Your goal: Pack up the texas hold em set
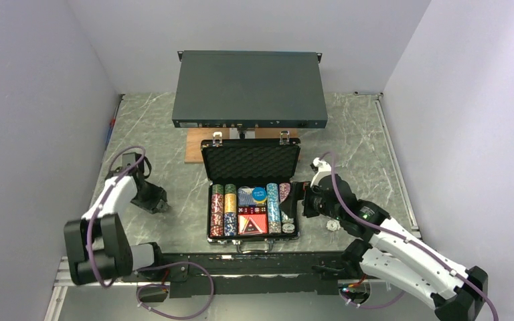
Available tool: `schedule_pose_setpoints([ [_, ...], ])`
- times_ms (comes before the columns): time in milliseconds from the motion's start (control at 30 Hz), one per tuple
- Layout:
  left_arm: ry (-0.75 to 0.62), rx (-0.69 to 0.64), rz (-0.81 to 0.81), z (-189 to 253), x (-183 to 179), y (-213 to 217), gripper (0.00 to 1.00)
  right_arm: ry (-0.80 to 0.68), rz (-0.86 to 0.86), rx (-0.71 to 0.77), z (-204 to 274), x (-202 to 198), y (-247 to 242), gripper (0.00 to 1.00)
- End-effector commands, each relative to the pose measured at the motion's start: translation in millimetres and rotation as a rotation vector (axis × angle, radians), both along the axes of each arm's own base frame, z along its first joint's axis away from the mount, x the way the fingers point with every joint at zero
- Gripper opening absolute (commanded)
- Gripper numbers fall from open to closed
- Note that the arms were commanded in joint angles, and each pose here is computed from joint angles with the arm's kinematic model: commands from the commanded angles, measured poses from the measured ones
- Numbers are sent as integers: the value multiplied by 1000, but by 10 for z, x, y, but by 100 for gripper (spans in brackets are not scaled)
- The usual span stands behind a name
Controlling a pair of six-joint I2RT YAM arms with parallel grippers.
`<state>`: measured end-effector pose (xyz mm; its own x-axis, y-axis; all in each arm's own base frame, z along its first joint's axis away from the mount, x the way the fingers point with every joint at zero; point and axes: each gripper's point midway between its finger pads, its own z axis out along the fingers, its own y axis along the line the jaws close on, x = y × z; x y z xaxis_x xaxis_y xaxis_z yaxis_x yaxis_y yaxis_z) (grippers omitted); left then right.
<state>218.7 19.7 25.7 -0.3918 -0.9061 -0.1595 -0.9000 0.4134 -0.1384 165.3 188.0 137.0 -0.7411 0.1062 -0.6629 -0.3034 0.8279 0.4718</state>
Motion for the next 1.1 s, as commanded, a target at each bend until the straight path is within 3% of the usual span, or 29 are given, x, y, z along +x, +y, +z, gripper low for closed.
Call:
schedule_pose_setpoints([
  [0, -95, -80, -55, 151, -123, -321, 26, -49, 91, 82, 181, 41, 240, 100],
  [300, -346, -183, -95, 686, -313, -665, 29, 10, 180, 191, 122, -25, 733, 94],
  [400, -362, -134, -114, 795, -361, -601, 37, 9, 197, 182, 136, -52, 905, 94],
  [533, -297, -27, -121, 692, -424, -411, 62, -1, 209, 182, 192, -88, 1020, 95],
  [633, -209, 5, -95, 562, -523, -325, 74, -2, 214, 175, 151, -115, 1009, 96],
  [833, -96, 156, 90, 380, -779, 76, 89, -26, 222, 95, 35, -141, 842, 99],
  [1067, 61, 189, 249, 270, -842, 329, 99, -72, 250, 61, 75, -160, 751, 100],
])
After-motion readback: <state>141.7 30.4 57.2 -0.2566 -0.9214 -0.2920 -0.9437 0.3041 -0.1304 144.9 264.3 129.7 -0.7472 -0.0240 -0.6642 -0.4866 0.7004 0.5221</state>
